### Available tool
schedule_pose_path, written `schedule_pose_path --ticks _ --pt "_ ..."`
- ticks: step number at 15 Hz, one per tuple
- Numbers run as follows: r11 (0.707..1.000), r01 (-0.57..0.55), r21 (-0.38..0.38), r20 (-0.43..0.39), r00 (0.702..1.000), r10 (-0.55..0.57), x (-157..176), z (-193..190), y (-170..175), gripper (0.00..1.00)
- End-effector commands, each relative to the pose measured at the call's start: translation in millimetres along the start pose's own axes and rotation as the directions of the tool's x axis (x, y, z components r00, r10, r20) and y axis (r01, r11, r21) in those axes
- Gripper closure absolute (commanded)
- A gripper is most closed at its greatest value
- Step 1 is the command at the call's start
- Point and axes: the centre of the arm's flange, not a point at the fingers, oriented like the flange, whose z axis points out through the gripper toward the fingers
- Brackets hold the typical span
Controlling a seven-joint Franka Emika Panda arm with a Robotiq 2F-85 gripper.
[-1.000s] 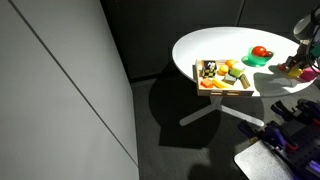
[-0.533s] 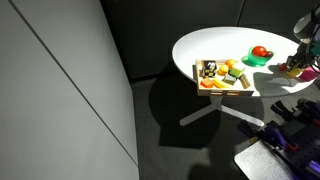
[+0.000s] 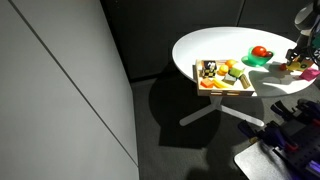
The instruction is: Pick up the yellow lemon toy from the table and put it in the green bowl
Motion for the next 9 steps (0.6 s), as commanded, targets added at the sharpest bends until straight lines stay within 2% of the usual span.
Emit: schedule_pose_path --ticks 1,9 --pt "1.000 0.022 0.006 -0.001 1.000 -0.022 11 -28 -6 0.65" --pt "1.000 0.012 -0.013 -0.020 1.000 -0.012 47 -67 -21 0.65"
